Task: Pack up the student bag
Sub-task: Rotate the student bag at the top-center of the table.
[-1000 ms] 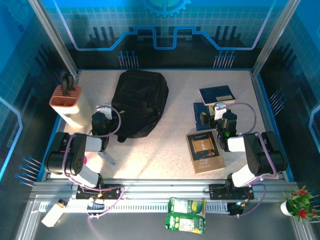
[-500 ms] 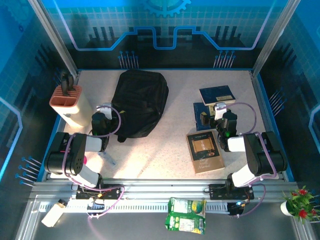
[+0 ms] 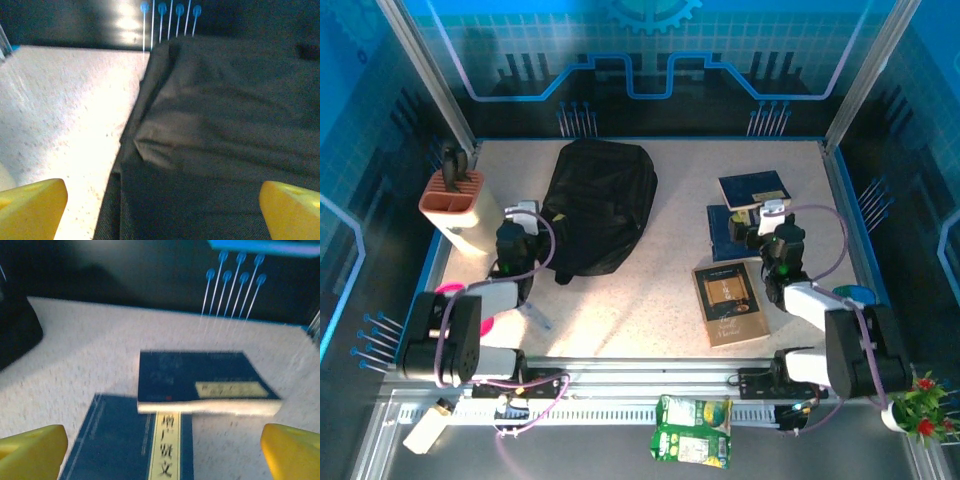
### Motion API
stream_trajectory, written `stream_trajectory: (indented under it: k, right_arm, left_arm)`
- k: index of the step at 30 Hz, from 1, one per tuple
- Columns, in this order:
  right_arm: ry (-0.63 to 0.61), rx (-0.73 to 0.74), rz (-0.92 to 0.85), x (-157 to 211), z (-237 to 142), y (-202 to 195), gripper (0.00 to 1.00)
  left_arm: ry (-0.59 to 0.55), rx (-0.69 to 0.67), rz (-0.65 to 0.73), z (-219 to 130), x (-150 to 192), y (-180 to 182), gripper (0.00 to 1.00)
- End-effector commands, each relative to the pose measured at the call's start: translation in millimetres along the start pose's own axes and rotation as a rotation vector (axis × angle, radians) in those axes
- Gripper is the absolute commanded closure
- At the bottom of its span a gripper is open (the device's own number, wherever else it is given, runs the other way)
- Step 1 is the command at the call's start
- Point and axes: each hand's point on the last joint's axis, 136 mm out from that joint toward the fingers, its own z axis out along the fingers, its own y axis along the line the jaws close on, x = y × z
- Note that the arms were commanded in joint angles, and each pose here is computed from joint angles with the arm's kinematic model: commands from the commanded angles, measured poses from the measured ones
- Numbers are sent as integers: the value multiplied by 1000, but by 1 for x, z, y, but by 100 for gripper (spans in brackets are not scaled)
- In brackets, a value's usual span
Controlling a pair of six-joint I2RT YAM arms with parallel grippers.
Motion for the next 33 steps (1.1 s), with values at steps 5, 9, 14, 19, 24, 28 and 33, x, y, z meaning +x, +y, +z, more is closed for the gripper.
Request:
stream_trajectory:
  k: [5, 9, 14, 19, 24, 28, 33]
  right_arm:
    - [272, 21, 290, -19, -2, 13, 0]
    - [449, -68, 334, -28, 12, 52, 0]
    - [581, -239, 317, -31, 28, 127, 0]
    - [688, -416, 306, -19, 31, 218, 0]
    - [793, -500, 328, 12, 23, 280, 3]
    - [872, -566, 332, 41, 10, 317, 8]
    - [955, -586, 339, 80, 7, 339, 16]
  left_arm:
    - [10, -42, -205, -19, -50, -7, 1]
    - [141, -26, -320, -23, -57, -24, 1]
    - [250, 79, -386, -24, -51, -54, 1]
    - [347, 182, -433, -34, -33, -83, 1]
    - [453, 217, -406, -50, -6, -102, 1]
    - [497, 240, -419, -57, 6, -111, 1]
    - [513, 249, -429, -54, 6, -116, 1]
